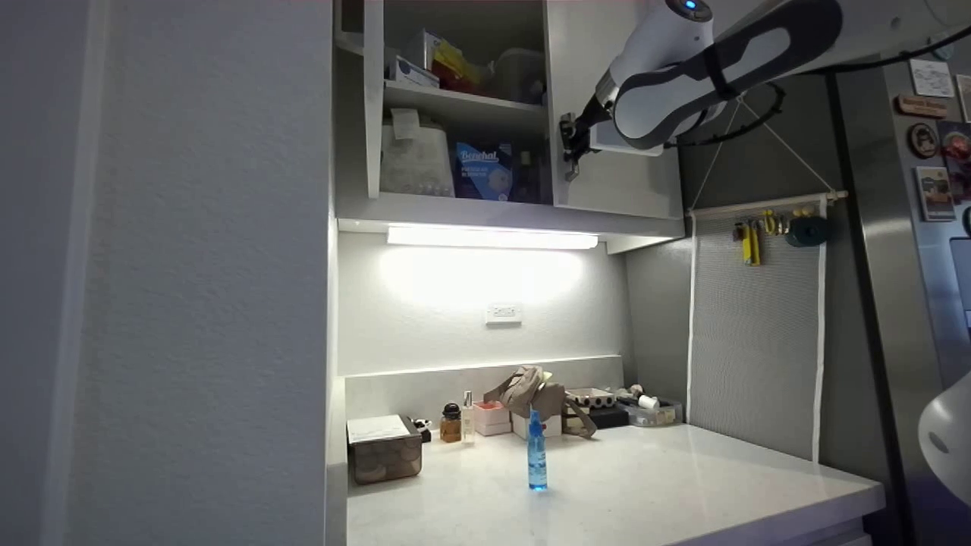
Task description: Open the top left and right cabinet doors respectively
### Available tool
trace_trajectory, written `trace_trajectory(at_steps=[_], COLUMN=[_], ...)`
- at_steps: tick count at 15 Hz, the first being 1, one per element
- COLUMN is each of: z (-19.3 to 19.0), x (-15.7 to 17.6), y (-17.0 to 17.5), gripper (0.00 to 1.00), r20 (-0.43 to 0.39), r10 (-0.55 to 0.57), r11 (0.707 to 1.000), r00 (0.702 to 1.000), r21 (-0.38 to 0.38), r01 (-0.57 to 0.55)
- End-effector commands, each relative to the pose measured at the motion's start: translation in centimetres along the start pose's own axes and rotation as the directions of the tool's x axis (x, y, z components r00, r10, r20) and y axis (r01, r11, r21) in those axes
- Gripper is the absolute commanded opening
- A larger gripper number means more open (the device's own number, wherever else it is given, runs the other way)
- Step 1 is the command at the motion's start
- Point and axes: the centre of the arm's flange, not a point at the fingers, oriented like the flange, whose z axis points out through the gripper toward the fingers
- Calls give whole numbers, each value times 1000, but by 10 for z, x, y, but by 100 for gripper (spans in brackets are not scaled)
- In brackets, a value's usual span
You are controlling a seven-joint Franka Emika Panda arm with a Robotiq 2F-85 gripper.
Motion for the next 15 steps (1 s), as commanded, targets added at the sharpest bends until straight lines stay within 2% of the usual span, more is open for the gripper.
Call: trace_trajectory(at_steps=[1, 15], z=[-46, -137], x=[-25, -45], y=[35, 113], gripper=[4, 4], r20=[-26, -82], r10=[60, 176], r11=[998, 983], r00=[998, 981], r21=[19, 75], r01=[-59, -170])
